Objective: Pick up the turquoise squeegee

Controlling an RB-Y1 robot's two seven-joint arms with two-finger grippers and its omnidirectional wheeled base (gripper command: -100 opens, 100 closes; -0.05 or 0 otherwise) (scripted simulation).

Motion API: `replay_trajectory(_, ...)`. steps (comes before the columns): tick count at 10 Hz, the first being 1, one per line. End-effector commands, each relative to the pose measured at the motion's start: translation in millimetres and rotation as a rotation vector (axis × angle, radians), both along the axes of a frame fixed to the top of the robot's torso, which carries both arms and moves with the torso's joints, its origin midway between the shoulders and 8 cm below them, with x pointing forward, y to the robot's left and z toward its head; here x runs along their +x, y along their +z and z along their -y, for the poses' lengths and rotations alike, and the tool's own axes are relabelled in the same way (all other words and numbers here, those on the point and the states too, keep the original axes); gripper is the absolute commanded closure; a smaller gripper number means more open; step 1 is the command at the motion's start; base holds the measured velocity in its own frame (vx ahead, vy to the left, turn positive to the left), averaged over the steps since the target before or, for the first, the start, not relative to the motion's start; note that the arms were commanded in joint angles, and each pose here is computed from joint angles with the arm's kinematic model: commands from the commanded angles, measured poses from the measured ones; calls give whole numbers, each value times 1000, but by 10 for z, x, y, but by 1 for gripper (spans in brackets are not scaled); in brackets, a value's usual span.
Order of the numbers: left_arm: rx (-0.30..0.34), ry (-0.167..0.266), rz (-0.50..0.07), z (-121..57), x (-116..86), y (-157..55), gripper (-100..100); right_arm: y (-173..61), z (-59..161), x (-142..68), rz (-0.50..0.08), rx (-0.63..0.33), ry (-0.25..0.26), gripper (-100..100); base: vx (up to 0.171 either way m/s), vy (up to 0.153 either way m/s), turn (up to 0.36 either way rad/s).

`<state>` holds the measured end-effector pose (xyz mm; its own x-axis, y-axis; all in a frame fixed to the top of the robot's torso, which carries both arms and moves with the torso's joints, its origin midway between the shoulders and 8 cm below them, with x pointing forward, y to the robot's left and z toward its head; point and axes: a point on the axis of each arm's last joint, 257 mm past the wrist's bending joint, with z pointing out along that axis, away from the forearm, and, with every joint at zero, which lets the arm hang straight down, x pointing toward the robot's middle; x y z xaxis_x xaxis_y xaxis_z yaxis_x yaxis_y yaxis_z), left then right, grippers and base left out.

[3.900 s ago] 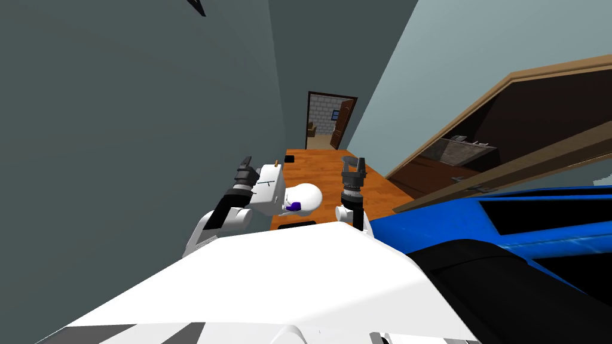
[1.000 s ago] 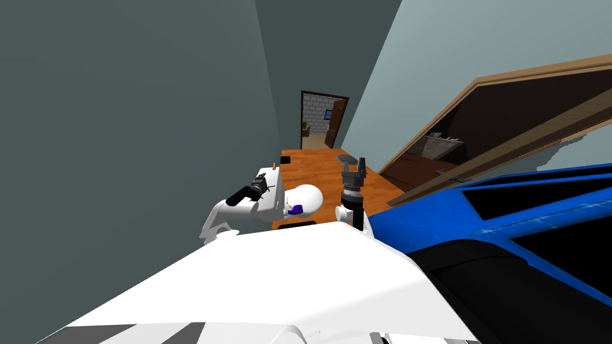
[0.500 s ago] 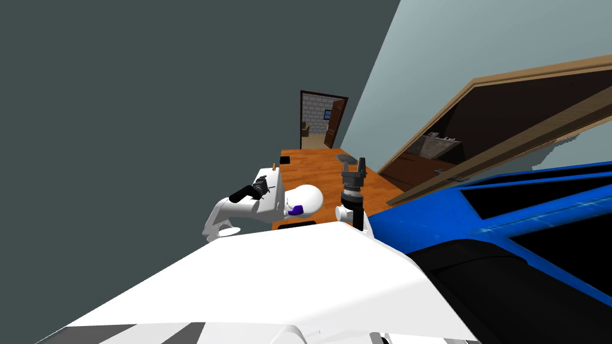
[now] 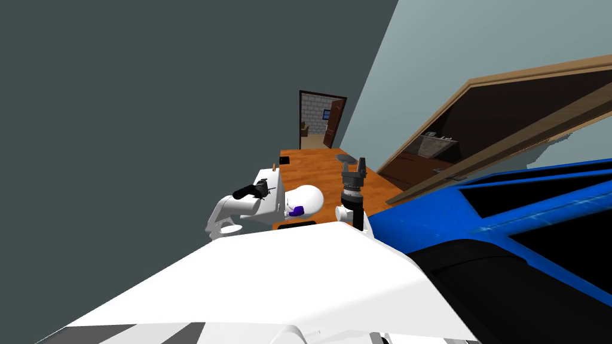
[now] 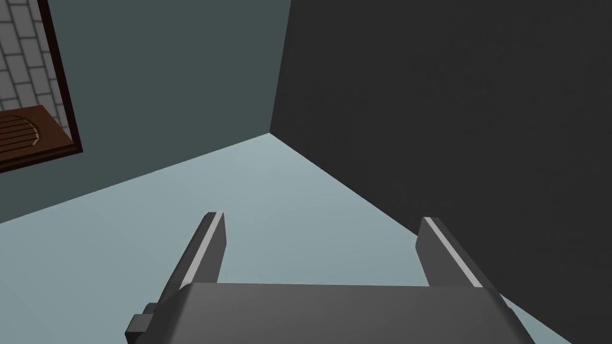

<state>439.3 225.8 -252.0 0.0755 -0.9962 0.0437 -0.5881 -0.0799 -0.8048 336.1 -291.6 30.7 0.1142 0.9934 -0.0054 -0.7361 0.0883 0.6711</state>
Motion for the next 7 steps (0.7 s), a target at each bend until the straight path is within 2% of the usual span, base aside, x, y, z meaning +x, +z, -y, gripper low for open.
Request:
replay_trajectory(1, -8, 11, -37, -2, -33, -49, -100, 0, 0, 0, 0, 0, 0, 0, 21, 23, -30)
replay_trajectory(7, -23, 49, -164, -16, -193, -247, -100, 0, 0, 0, 0, 0, 0, 0, 19, 22, -19)
